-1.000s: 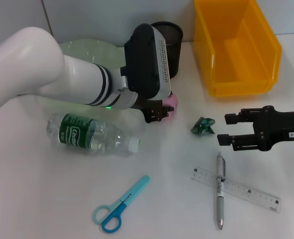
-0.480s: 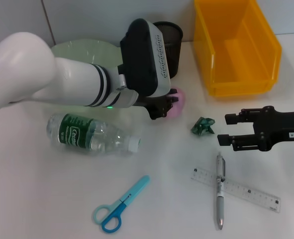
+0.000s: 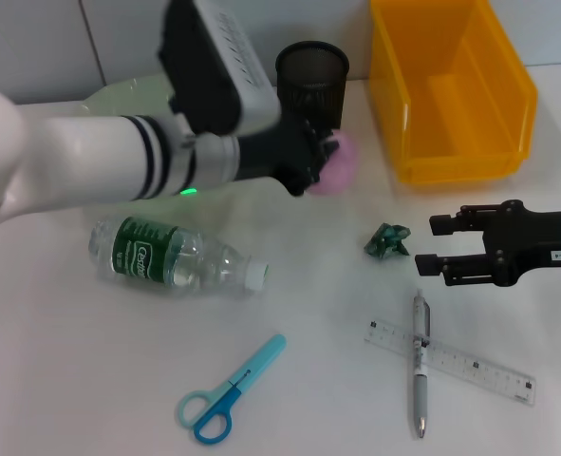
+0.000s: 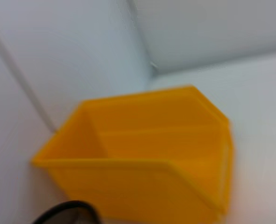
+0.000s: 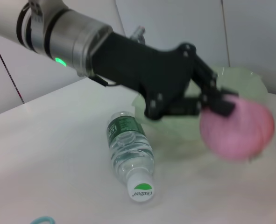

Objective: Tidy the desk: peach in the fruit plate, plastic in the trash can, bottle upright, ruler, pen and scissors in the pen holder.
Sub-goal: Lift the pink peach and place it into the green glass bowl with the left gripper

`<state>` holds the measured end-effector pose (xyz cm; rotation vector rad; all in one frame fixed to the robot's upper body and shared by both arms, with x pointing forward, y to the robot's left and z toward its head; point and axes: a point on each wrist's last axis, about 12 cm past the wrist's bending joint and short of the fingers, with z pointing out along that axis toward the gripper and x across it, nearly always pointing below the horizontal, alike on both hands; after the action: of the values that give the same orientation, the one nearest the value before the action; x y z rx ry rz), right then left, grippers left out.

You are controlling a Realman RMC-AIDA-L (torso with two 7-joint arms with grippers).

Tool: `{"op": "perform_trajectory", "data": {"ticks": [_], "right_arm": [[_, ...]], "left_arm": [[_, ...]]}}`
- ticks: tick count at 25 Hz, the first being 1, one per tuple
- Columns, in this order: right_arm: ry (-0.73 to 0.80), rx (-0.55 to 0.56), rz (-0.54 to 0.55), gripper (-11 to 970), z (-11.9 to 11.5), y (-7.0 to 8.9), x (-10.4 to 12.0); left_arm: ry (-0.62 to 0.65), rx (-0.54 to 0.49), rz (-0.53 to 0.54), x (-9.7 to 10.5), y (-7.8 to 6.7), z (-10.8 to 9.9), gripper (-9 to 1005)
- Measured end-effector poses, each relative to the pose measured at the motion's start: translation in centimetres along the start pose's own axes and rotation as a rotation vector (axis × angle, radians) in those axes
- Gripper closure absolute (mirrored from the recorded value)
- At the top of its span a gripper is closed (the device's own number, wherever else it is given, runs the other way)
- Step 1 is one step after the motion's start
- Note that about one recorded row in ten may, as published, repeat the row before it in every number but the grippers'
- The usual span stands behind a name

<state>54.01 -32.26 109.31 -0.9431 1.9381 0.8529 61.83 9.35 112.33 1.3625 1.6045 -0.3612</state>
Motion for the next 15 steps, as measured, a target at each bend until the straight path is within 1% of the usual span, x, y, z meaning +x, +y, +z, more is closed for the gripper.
{"op": "perform_trajectory", "data": {"ticks": [2, 3, 4, 5, 6, 7, 8, 11, 12, 13, 14, 15], "right_arm": [[-0.001, 0.001, -0.003, 279, 0.0, 0.0, -0.1], [-0.001, 0.002, -0.005, 280, 0.0, 0.0, -0.1], [-0.001, 0.002, -0.008, 280, 0.0, -0.1, -0.1], [-0.001, 0.003, -0.009, 280, 0.0, -0.1, -0.2], [-0.002, 0.003, -0.012, 281, 0.1, -0.1, -0.2], [-0.002, 0.003, -0.012, 281, 0.1, -0.1, -0.2], [-0.003, 0.002, -0.015, 281, 0.1, -0.1, -0.3], [-0.004, 0.001, -0.019, 282, 0.2, -0.2, -0.5], [-0.005, 0.0, -0.02, 283, 0.3, -0.2, -0.5], [-0.006, -0.001, -0.022, 283, 0.4, -0.2, -0.6], [-0.006, -0.001, -0.022, 283, 0.4, -0.2, -0.6], [-0.007, 0.001, -0.023, 284, 0.5, -0.2, -0.7]], "left_arm": [[-0.036, -0.029, -0.075, 0.3, 0.5, -0.6, 932], [-0.061, -0.053, -0.13, 0.5, 1.0, -1.1, 935], [-0.104, -0.092, -0.221, 0.8, 1.7, -1.8, 938], [-0.134, -0.121, -0.289, 1.2, 2.3, -2.4, 937], [-0.184, -0.177, -0.402, 2.3, 3.3, -3.4, 936], [-0.184, -0.177, -0.402, 2.3, 3.3, -3.4, 936], [-0.214, -0.215, -0.469, 3.1, 3.8, -4.0, 935], [-0.223, -0.235, -0.501, 3.7, 4.0, -4.3, 932], [-0.233, -0.258, -0.537, 4.3, 4.2, -4.5, 932], [-0.227, -0.324, -0.629, 6.4, 4.6, -5.1, 931], [-0.227, -0.324, -0.629, 6.4, 4.6, -5.1, 930], [-0.221, -0.348, -0.665, 7.2, 4.7, -5.3, 929]]}}
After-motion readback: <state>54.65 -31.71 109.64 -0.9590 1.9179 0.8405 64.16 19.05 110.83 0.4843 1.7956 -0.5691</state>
